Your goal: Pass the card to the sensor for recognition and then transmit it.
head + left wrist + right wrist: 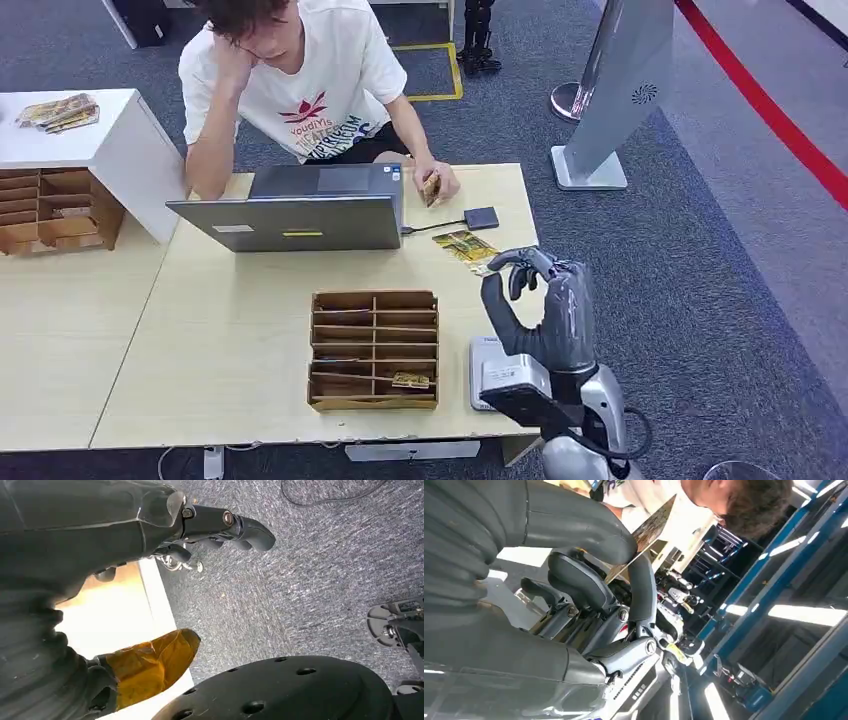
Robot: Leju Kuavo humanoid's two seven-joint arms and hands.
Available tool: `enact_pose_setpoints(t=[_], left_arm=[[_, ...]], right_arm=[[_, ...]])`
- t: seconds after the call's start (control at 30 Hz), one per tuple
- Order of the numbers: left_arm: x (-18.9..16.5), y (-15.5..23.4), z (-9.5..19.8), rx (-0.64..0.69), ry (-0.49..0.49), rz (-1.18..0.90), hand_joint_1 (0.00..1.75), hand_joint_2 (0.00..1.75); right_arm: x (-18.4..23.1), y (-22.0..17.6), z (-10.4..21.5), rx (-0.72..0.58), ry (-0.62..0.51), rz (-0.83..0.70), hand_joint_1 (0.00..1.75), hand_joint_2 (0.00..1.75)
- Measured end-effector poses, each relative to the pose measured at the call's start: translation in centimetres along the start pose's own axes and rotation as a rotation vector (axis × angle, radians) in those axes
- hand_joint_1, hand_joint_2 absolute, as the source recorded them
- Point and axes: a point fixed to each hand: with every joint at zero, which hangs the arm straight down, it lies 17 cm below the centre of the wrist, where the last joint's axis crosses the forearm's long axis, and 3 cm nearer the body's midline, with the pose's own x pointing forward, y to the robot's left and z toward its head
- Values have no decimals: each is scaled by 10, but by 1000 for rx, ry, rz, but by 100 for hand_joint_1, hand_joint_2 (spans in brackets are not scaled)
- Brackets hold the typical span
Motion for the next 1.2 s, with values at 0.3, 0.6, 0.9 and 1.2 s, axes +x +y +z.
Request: enact_pose_setpoints(t=[0.3,0.6,0.9,1.2], left_arm=[[0,0,0,0,0,1,0,175],[2,-1,0,-5,-11,-37,0,175],[4,-2,1,-11,-21,-83,0,175],[24,4,2,-11,-45,-193,0,175]], right_arm=[[-1,-5,-1,-16,6,-43,175,175],[-12,13,-28,61,-8,-13,175,175],[-23,35,-60,122,1,40,175,175],[-45,63,-132,206,47,158,175,175]])
